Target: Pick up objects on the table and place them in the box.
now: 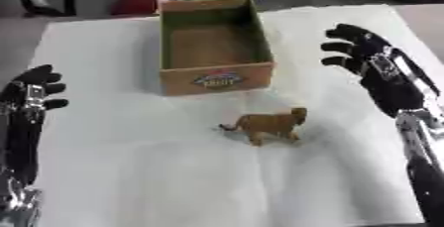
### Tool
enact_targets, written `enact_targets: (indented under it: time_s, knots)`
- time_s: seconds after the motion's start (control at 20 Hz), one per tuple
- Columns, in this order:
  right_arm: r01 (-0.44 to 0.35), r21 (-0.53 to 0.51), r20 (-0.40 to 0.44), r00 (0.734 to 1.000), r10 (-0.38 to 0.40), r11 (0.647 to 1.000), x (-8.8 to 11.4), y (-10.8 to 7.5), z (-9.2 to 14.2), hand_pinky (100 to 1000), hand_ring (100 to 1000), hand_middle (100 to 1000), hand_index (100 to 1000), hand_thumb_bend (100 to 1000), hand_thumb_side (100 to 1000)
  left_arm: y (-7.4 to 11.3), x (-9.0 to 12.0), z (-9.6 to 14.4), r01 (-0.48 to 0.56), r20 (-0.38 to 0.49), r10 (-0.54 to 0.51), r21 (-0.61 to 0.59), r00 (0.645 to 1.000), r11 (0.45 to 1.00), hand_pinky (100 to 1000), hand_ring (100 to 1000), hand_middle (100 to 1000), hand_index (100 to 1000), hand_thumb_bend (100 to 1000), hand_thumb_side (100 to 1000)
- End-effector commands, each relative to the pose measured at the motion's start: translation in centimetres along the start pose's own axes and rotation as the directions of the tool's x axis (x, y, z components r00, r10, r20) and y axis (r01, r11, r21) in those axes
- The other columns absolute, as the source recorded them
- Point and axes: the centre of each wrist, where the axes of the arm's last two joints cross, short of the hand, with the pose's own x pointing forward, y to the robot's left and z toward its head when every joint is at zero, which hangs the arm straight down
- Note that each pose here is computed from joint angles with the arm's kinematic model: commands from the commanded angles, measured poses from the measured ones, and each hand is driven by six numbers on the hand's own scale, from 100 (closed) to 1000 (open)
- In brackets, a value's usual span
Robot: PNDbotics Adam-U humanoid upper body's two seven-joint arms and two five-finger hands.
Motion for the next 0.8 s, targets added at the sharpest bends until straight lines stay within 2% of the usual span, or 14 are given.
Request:
enact_targets:
  time_s: [0.05, 0.45, 0.8]
  knots:
    - [-0.069, 0.049, 0.019, 0.998, 0.068, 0.996, 1.0, -1.2, -0.7, 792, 863, 867, 924, 100, 725, 0.2, 0.7, -0.2, 0.004, 0.028, -0.004, -0.002, 1.0, 1.0, 669, 731, 683, 803, 100, 812]
    - [-0.133, 0.144, 0.035, 0.991, 0.129, 0.981, 1.5, -1.9, -1.8, 796, 862, 865, 925, 100, 746, 0.2, 0.6, -0.2, 0.006, 0.028, -0.006, -0.006, 1.0, 1.0, 670, 731, 683, 803, 100, 812]
    - [-0.207, 0.257, 0.062, 0.978, 0.197, 0.944, 1.9, -2.3, -3.5, 801, 864, 865, 928, 100, 766, 0.2, 0.6, -0.1, 0.007, 0.026, -0.007, -0.012, 1.0, 1.0, 670, 731, 683, 803, 100, 813]
